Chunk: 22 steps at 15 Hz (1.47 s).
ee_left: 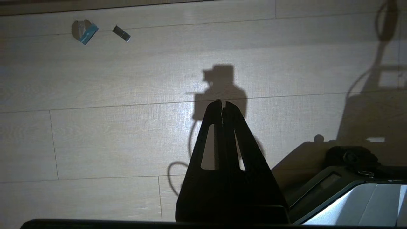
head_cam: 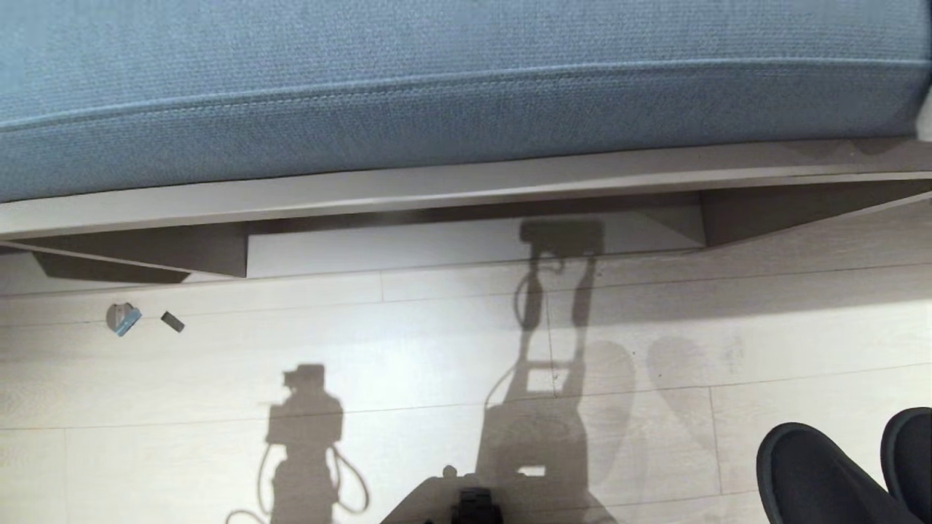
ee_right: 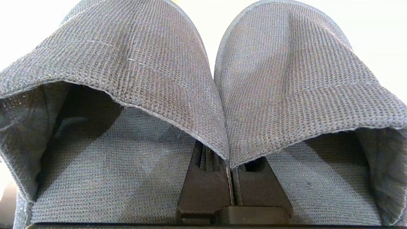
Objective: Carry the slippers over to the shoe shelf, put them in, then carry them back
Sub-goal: Place the slippers on the floor
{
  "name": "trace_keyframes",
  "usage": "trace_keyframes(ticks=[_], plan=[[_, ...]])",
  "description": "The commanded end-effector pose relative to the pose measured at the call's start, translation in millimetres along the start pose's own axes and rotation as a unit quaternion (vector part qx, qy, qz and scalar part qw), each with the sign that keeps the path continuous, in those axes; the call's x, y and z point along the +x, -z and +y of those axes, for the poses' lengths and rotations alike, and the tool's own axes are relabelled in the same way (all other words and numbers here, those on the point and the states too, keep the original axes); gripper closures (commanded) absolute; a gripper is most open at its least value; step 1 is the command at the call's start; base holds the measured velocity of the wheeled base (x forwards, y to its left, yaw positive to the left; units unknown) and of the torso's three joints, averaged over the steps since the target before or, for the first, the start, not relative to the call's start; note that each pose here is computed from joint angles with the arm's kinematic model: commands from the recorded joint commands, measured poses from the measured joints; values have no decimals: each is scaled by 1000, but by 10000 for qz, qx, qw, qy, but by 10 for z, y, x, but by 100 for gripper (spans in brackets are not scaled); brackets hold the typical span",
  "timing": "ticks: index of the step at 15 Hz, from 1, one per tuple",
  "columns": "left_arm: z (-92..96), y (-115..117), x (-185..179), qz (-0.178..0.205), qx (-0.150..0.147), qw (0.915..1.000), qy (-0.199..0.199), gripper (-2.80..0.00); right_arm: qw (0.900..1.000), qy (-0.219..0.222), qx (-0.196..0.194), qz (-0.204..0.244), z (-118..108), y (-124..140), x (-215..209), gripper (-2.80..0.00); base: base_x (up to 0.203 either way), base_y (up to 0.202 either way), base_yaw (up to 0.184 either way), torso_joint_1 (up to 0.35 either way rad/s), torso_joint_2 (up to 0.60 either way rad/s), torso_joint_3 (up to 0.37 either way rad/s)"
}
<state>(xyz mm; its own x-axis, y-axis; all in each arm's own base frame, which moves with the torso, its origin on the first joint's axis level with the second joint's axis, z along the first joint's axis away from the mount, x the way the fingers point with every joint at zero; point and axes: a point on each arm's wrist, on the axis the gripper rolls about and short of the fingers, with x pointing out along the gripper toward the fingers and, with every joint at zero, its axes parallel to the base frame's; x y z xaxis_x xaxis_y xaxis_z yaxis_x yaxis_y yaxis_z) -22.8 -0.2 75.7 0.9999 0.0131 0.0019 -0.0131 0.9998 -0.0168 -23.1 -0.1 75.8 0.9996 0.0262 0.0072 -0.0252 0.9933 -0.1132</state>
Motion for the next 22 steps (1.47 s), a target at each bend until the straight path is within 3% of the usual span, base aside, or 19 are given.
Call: trace_keyframes(ticks=[1,22], plan=[[0,-1,1,2,-1,10000,-3,0,10000,-4,-8,28,0,-1,4,0,0,0,0,-1,6,199],[0,-1,1,2,-8,10000,-3,0,10000,5,-16,29,0,-1,4,0,0,0,0,2,2,203]])
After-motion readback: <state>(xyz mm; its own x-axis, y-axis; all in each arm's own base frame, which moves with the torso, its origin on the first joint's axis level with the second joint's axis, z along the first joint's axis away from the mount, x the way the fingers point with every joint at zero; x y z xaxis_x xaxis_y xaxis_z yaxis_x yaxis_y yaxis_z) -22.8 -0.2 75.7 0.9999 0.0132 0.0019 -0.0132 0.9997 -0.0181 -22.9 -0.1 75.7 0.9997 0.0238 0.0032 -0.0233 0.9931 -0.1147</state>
